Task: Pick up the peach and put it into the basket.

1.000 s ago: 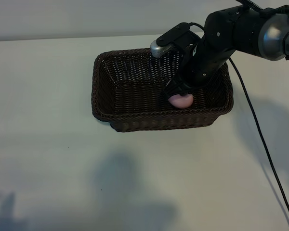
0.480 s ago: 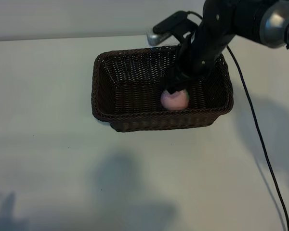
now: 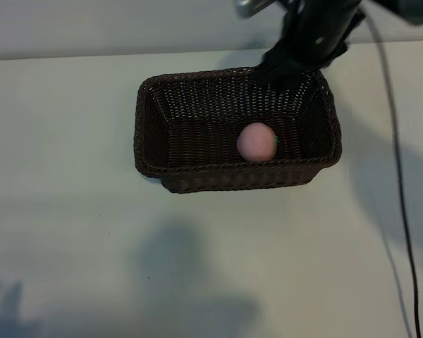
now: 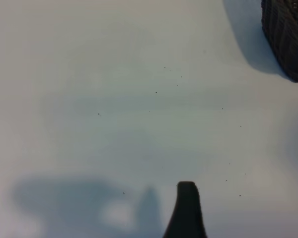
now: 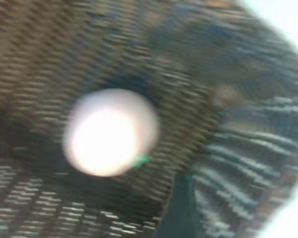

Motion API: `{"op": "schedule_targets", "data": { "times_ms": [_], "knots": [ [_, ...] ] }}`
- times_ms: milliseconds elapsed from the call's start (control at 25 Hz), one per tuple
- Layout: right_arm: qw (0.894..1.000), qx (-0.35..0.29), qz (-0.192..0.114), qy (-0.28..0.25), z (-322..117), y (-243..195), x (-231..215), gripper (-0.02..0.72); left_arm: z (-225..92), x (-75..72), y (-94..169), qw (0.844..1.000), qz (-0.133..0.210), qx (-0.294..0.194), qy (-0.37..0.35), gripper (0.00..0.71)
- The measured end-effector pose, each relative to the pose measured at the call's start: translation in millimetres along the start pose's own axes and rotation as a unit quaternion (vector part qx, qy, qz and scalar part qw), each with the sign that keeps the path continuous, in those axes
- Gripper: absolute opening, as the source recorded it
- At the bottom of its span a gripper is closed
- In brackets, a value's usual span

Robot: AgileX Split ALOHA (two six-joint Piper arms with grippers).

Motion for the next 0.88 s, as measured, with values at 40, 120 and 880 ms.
{"op": "schedule_targets", "data": {
  "times_ms": [40,120,880],
  "knots": [
    [1.0,0.002,-0.009,-0.008,-0.9,2.5,-12.2,0.597,0.0,0.0,0.0,1.0,0.0,0.0,0.0,0.593],
    [0.999,0.007,-0.021,-0.039,-5.9,5.7,-43.7,0.597,0.0,0.0,0.0,1.0,0.0,0.0,0.0,0.593],
    [0.949,0.013,-0.014,-0.314,-104.4,33.1,-231.4,0.595,0.0,0.0,0.0,1.0,0.0,0.0,0.0,0.593]
  ]
}}
Point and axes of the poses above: a point on each arm's last joint axis where the gripper is mounted, y pointing back along that axis away from the gripper, x along the wrist's bending axis when the last joint is at zero, z = x × y, the point moved 4 cm from there along -y, pointing out along that axis toward the gripper, and after that the axes turned 2 degrees about -y, right-handed, at the moved point
